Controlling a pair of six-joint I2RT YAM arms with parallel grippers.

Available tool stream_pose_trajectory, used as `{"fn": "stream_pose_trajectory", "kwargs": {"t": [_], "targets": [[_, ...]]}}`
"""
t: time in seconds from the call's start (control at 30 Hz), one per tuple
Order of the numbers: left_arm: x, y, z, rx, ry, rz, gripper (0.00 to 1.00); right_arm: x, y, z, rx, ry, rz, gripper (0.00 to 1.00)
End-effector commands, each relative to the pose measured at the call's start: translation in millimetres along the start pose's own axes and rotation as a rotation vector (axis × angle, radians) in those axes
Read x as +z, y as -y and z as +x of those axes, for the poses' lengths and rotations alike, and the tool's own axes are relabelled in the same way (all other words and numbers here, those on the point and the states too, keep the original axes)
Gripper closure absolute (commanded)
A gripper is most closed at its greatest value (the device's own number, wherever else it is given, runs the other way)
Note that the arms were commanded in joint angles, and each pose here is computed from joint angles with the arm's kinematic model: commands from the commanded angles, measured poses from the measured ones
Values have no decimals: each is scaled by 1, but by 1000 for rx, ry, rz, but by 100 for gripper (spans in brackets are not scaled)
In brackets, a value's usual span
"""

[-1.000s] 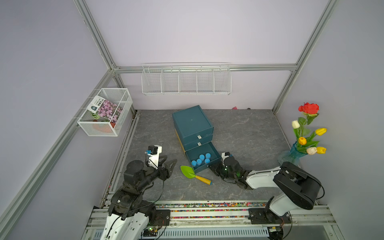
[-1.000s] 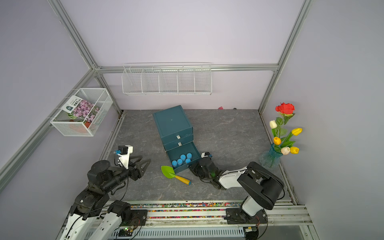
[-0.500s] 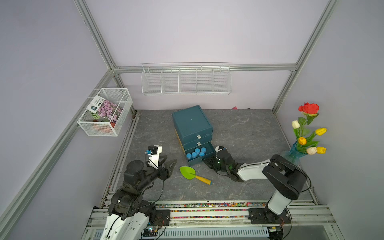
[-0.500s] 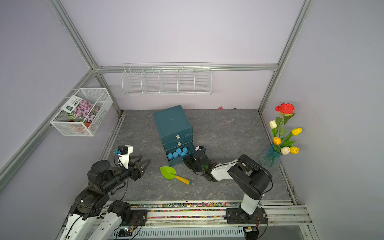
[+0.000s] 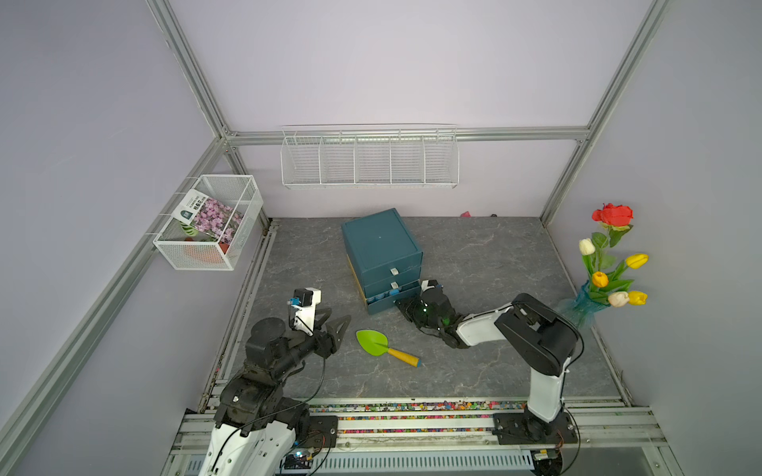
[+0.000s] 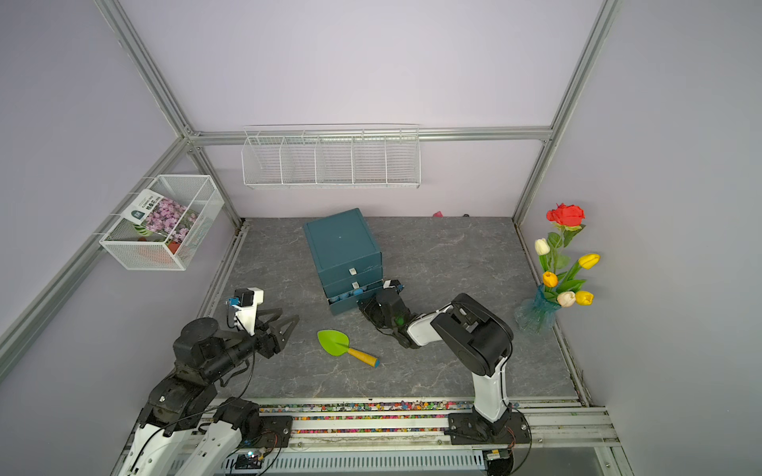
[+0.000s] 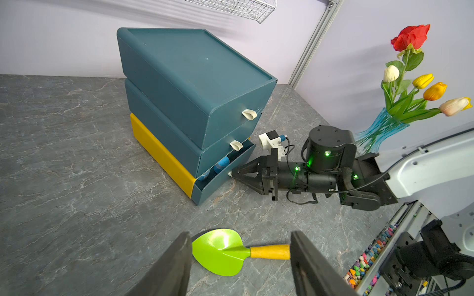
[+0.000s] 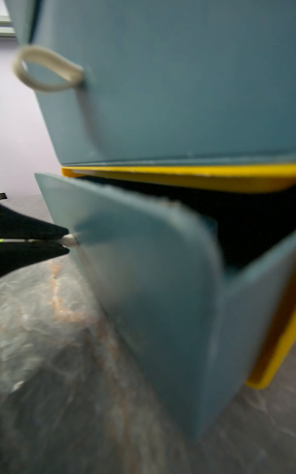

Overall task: Put the paint cans in the drawer according to color
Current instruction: Close the drawer of the storage box, then reset both arms

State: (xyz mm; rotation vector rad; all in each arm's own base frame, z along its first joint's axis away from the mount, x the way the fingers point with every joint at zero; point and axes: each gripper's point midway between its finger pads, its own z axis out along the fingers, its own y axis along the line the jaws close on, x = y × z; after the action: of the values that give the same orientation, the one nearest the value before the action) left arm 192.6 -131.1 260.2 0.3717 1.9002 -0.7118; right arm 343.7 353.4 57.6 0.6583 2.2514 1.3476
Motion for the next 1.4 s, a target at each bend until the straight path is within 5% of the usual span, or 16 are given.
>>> {"fn": "stream_pose_trajectory", "kwargs": {"t": [0.0, 0.33, 0.53, 0.83, 0.9, 1.17, 1.3, 1.37], "targets": [[0, -1, 2, -2, -8, -8, 36, 8, -29, -11, 13, 36, -83, 100], [1, -2, 2, -3, -10, -8, 36, 15, -22, -15, 59, 53, -55, 100], [1, -2, 3, -5, -11, -11, 35, -6, -17, -13, 58, 51, 19, 50], [-2, -6, -2, -17, 6, -40, 34, -99, -16, -41, -70, 87, 222, 31], [-3, -9, -4, -25, 13, -64, 33, -132, -21, -58, -154, 137, 300, 2], [-3, -36, -30, -179, 103, -219, 33, -241, -19, -143, -392, 274, 511, 1], [-2, -77, -37, -237, 134, -448, 37, -281, -16, -181, -537, 426, 732, 1], [-7, -106, -37, -265, 157, -614, 37, -277, -18, -193, -605, 449, 681, 1]]}}
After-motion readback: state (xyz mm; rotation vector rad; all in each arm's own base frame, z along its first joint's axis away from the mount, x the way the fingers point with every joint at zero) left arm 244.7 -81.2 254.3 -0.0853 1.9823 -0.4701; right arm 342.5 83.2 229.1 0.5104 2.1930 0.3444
